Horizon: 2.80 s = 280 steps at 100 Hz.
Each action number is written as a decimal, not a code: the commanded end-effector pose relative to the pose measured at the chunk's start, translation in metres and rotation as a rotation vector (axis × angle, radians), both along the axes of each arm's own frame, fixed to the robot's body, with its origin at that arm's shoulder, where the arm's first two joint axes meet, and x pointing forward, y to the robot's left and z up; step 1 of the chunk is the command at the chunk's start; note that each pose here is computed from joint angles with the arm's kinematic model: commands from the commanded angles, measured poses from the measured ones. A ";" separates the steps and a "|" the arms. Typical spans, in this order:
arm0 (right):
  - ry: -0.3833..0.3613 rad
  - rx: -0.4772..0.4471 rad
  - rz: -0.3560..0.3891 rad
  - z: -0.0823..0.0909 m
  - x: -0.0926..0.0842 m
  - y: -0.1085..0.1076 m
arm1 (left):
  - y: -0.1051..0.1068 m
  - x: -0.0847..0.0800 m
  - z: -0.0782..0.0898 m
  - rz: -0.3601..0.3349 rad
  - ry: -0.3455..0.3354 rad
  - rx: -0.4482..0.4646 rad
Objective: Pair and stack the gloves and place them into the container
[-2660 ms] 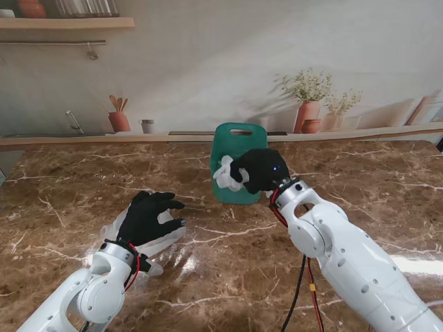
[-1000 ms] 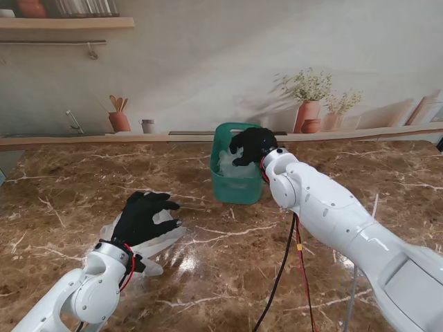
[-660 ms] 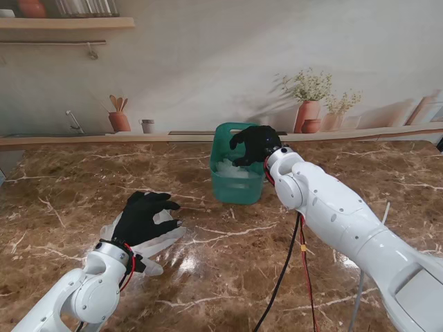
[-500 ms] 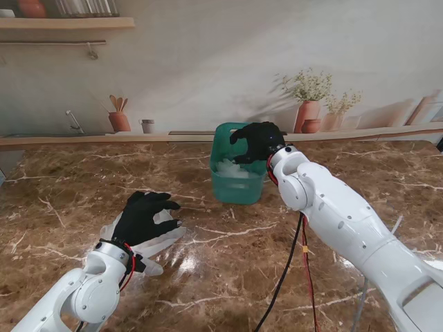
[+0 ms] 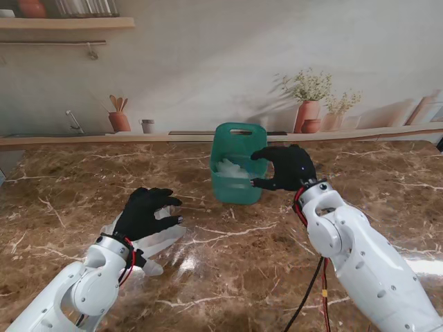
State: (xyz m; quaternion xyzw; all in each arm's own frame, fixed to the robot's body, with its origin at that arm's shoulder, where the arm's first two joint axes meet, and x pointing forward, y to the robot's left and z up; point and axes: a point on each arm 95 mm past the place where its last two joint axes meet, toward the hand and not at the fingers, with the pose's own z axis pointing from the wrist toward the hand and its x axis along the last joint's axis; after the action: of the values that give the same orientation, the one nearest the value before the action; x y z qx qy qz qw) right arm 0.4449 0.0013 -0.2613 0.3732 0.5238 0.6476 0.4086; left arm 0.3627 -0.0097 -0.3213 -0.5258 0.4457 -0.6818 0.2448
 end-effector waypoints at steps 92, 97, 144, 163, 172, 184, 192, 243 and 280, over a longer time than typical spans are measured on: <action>0.150 0.122 -0.092 -0.082 -0.086 -0.028 | 0.051 0.038 0.031 -0.189 0.135 0.286; 0.149 0.127 -0.094 -0.082 -0.085 -0.027 | 0.063 0.041 0.036 -0.199 0.141 0.319; 0.182 0.143 -0.099 -0.083 -0.080 -0.017 | 0.144 0.053 -0.004 -0.139 0.312 0.477; 0.193 0.133 -0.098 -0.083 -0.078 -0.015 | 0.143 0.073 -0.014 -0.070 0.318 0.440; 0.191 0.133 -0.103 -0.082 -0.077 -0.016 | 0.139 0.086 -0.011 -0.072 0.333 0.440; 0.188 0.136 -0.108 -0.082 -0.077 -0.016 | 0.133 0.101 -0.007 -0.075 0.352 0.448; 0.187 0.133 -0.109 -0.081 -0.076 -0.018 | 0.130 0.110 -0.003 -0.065 0.360 0.440; 0.200 0.150 -0.124 -0.088 -0.076 -0.021 | 0.135 0.108 0.013 -0.248 0.464 0.557; 0.192 0.156 -0.122 -0.087 -0.077 -0.021 | 0.130 0.091 0.002 -0.295 0.453 0.632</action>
State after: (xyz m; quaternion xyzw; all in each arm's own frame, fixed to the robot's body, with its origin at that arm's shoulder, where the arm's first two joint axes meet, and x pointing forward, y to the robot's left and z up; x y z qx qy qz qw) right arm 0.3712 -0.0196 -0.3435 0.4882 0.4832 0.6259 0.3694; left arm 0.4600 0.1223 -0.3098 -0.4960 0.7422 -0.4073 0.1930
